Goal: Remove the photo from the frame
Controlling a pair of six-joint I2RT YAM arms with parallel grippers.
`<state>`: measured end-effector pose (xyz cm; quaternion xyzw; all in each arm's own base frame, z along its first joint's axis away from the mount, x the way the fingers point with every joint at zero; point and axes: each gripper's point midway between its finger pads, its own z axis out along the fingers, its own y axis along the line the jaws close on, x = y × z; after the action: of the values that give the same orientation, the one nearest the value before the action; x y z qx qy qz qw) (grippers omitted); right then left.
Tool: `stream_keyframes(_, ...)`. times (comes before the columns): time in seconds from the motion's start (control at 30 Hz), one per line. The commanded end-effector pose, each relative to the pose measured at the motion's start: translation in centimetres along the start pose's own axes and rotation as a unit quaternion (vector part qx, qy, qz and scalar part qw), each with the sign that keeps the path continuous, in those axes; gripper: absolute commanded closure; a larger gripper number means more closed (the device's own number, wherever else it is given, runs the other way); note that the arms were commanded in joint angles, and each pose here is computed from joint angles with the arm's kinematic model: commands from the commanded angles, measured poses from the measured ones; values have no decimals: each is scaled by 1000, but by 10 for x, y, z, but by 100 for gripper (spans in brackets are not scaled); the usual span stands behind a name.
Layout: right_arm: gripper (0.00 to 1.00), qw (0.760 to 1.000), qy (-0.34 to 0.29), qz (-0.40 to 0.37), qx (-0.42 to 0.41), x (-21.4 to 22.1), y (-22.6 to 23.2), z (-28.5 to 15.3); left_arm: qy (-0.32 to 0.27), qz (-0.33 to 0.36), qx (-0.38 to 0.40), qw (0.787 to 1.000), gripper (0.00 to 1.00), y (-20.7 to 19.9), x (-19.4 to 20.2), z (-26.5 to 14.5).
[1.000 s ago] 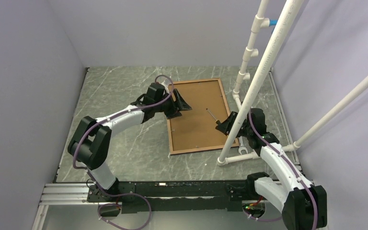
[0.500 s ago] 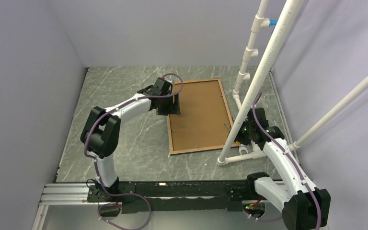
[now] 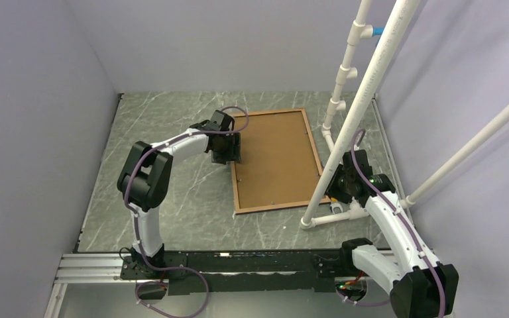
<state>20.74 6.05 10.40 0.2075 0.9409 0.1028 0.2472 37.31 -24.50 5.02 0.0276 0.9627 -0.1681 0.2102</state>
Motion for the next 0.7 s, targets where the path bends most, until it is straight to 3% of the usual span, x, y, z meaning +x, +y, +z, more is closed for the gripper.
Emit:
stream_keyframes(0.0,100,999,-28,17,12,-17,1,-8,-5,-10,16,1000,35,-5,-8,5)
stream_keyframes(0.4,100,999,-21,5,-30,-12,14,-7,0,-19,1,1000,42,3,-2,15)
stream_keyframes(0.67,100,1000,-21,13,-14,-13,9,-7,6,-27,-5,1000,57,6,1,21)
